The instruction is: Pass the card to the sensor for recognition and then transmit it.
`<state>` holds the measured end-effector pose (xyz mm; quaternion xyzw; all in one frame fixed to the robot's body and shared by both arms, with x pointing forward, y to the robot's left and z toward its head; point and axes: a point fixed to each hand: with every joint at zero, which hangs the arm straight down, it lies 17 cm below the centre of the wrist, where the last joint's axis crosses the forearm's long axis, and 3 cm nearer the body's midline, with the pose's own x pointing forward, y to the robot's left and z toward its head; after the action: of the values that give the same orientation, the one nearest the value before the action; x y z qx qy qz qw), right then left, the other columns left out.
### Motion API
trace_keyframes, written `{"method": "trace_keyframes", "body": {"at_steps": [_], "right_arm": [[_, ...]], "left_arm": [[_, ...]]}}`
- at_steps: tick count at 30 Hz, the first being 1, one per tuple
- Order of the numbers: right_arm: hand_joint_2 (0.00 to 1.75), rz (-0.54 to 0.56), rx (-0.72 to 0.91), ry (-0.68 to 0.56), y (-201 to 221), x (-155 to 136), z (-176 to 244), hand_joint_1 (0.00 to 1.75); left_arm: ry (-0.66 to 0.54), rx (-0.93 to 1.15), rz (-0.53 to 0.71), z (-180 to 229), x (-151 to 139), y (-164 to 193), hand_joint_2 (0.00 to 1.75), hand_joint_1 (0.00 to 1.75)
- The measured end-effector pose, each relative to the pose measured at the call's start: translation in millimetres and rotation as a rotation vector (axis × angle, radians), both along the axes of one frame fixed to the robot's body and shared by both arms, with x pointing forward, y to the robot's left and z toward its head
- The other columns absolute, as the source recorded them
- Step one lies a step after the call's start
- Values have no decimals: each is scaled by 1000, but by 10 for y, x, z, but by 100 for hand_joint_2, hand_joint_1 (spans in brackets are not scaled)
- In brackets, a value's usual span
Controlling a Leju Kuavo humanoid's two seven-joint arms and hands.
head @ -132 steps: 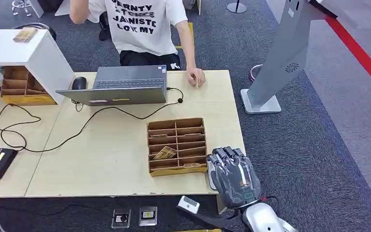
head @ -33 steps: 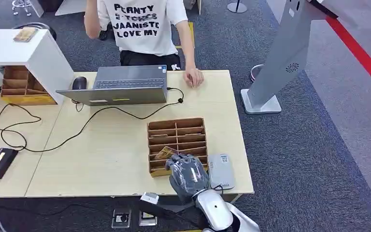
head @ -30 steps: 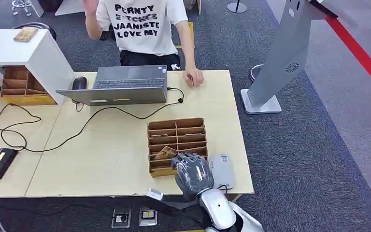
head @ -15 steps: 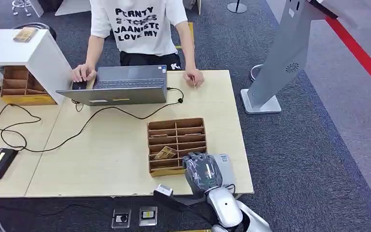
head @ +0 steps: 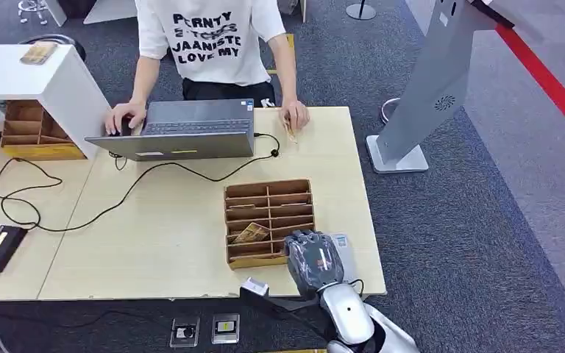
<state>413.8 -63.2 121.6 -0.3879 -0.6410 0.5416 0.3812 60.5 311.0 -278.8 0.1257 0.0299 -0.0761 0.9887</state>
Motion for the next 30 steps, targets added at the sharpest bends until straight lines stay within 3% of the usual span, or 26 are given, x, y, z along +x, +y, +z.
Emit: {"method": "trace_keyframes", "body": {"at_steps": [3, 9, 30], "right_arm": [[175, 2, 0, -1, 2, 2, 4, 77], [175, -24, -4, -16, -53, 40, 42, 70], [175, -106, -14, -30, -346, 139, 77, 79]], "left_arm": [[0, 0, 2, 0, -1, 0, 0, 0], [0, -2, -1, 0, -1, -3, 0, 0], [-14, -21, -43, -6, 27, -31, 0, 0]]}}
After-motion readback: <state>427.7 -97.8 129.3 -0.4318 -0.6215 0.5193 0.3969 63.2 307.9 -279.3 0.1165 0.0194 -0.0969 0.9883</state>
